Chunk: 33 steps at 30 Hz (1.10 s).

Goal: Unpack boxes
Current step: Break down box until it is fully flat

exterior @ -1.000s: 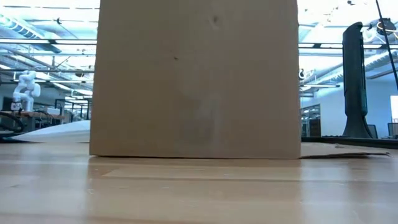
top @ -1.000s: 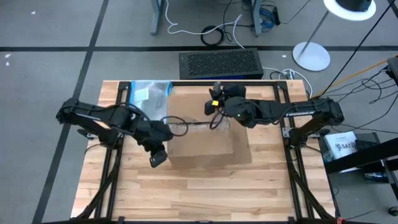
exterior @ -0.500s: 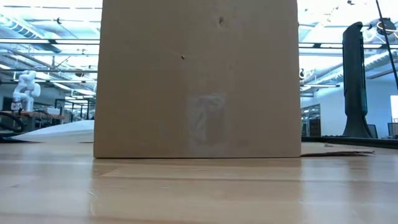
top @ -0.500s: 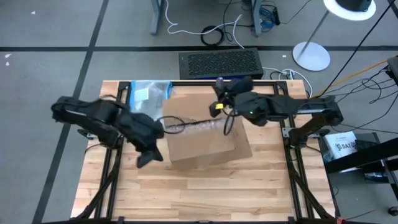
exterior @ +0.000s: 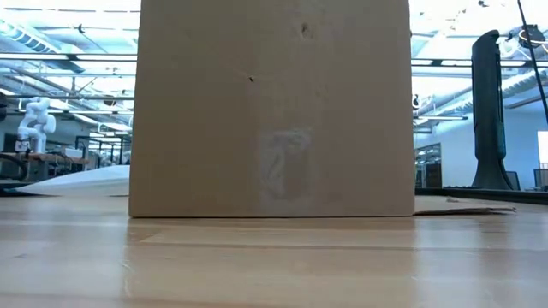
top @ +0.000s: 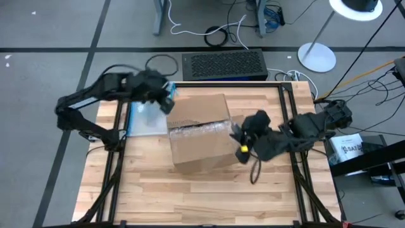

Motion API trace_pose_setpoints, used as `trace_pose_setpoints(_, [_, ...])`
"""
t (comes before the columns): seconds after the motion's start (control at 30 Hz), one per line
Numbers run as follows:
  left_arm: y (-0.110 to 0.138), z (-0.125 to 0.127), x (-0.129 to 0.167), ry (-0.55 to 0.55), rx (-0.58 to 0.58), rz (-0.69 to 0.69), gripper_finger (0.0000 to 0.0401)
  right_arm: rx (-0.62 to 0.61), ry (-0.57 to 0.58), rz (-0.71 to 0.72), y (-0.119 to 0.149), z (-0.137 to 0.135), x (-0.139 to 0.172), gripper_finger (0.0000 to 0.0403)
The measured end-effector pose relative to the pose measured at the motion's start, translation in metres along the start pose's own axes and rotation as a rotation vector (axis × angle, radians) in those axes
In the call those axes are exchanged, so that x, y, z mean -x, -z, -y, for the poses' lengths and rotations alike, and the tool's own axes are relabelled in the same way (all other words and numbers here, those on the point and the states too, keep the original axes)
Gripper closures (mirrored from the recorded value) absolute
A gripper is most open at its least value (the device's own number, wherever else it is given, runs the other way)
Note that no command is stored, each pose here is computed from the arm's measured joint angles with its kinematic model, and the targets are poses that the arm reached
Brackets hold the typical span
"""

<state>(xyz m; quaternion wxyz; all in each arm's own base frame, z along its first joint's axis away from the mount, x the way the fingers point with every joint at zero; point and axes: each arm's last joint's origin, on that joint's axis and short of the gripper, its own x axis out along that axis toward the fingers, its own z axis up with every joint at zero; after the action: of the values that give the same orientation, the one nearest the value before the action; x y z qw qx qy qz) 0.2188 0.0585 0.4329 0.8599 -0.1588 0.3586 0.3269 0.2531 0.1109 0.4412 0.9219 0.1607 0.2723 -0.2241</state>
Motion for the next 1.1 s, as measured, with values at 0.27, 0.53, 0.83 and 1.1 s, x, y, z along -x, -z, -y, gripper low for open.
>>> trace_pose_setpoints(0.27, [-0.020, -0.020, -0.081, -0.022, -0.077, -0.227, 0.0391, 0.043, -0.050, -0.100, 0.023, -0.019, -0.012, 0.0337])
trace_pose_setpoints(0.53, [-0.026, -0.037, -0.107, 0.117, -0.089, -0.298, 0.0391, 0.079, -0.012, -0.144, 0.045, -0.028, -0.058, 0.0337])
trace_pose_setpoints(0.83, [-0.006, -0.029, -0.106, 0.276, -0.099, -0.505, 0.0391, 0.102, 0.133, -0.074, 0.055, -0.022, -0.074, 0.0337])
trace_pose_setpoints(1.1, [0.015, -0.010, -0.070, 0.327, -0.164, -0.617, 0.0391, 0.163, 0.140, -0.071, 0.050, -0.019, -0.077, 0.0337])
